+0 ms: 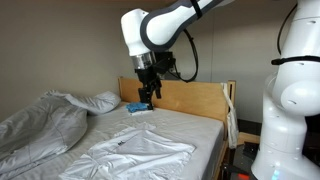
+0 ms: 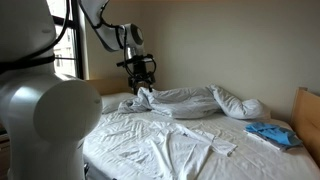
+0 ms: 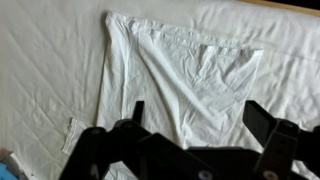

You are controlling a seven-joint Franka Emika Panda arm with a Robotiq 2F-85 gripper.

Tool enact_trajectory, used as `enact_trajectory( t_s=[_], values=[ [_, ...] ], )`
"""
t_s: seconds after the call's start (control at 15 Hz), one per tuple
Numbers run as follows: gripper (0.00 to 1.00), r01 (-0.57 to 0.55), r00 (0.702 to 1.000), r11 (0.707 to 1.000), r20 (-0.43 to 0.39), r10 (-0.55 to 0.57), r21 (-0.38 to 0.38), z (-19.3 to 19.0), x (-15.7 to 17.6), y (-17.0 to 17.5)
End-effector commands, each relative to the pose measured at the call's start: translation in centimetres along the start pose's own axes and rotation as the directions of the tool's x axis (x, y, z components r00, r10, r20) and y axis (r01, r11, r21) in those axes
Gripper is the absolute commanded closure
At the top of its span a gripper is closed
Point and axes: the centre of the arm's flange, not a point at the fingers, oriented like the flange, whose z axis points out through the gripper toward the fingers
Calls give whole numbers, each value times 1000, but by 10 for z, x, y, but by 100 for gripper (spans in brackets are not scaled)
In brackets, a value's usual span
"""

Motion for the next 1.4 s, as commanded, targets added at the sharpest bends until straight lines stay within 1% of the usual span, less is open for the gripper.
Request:
enact_trajectory(
  t_s=[0.0,0.2,0.27,0.33,0.53,0.67,0.87,1.0,1.13,1.33],
  values=[
    [0,30,998,1000,62,-30,2,28,20,-25],
    [0,34,995,999,95,-35,19,53,34,-47],
    [0,46,993,998,104,-50,42,62,39,-55],
    [0,61,994,997,86,-64,36,72,44,-62],
    [0,72,992,991,94,-83,110,102,62,-85],
    [0,56,991,986,111,-74,156,126,64,-98],
    [0,24,987,979,153,-55,201,170,66,-116],
    [0,-40,988,975,154,6,218,196,64,-122],
    [0,-141,986,965,123,115,222,220,64,-129],
    [0,-263,965,940,69,254,218,255,66,-138]
  ],
)
